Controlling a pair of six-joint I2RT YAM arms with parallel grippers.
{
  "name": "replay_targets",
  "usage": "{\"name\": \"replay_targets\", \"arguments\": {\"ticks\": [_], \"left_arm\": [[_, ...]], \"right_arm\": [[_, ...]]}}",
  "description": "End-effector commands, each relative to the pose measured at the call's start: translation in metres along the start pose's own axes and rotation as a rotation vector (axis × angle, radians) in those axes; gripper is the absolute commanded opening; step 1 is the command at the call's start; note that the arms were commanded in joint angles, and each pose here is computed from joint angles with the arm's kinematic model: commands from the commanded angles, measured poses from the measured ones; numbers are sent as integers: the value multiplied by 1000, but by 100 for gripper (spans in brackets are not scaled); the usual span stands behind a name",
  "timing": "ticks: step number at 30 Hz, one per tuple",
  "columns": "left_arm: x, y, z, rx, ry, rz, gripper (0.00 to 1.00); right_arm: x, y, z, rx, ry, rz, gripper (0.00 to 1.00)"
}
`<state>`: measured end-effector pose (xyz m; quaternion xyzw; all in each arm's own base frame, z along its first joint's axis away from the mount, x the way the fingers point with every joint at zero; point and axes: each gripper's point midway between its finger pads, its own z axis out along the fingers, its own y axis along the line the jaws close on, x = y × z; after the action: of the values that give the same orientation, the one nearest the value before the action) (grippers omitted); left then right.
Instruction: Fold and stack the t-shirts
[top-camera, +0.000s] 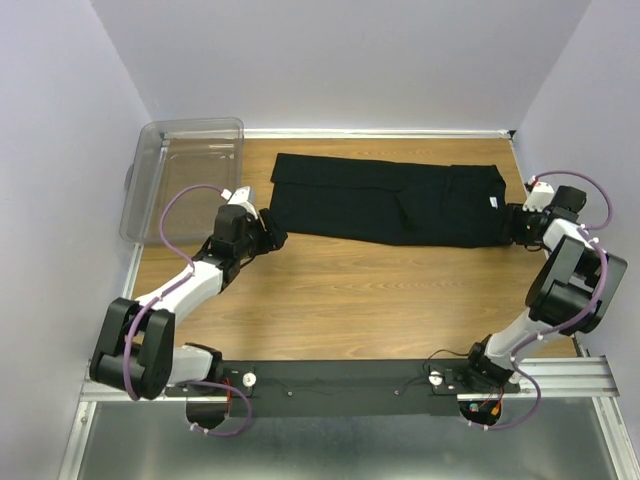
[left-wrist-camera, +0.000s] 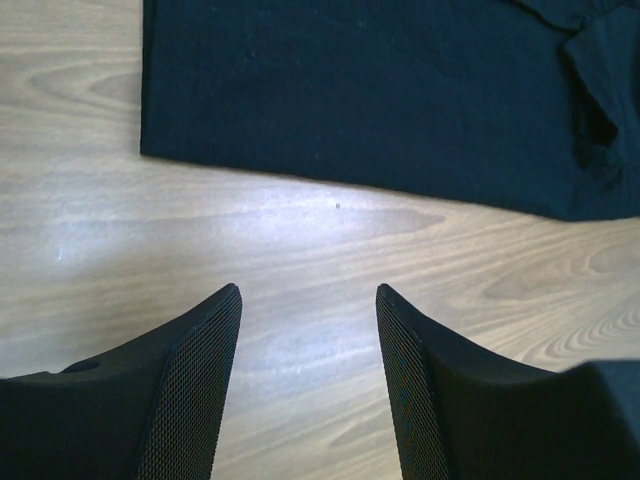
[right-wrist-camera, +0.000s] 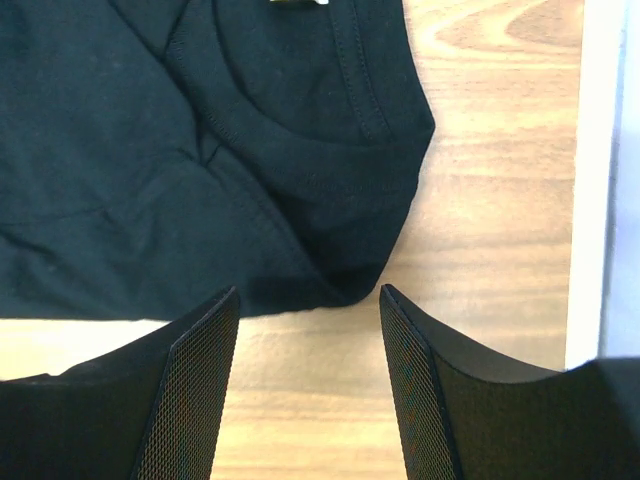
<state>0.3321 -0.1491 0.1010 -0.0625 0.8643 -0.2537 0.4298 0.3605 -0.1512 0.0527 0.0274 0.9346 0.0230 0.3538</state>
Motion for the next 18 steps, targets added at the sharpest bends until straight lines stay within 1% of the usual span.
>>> {"name": "replay_targets", "arguments": {"ticks": [1, 8, 13, 16, 18], "left_arm": [[-19, -8, 15, 15, -52, -10, 64], [-19, -9, 36, 16, -27, -8, 64], [-14, -7, 47, 16, 2, -7, 63], [-12, -7, 52, 16, 9, -4, 63], [-12, -6, 54, 15, 13, -2, 63]], "right_arm": [[-19, -4, 6, -54, -50, -26, 65], [-23, -4, 23, -107, -44, -16, 65], [-12, -1, 30, -130, -11, -18, 62], [-5, 0, 29, -126, 0, -29, 58], [-4, 0, 28, -126, 3, -30, 51]]}}
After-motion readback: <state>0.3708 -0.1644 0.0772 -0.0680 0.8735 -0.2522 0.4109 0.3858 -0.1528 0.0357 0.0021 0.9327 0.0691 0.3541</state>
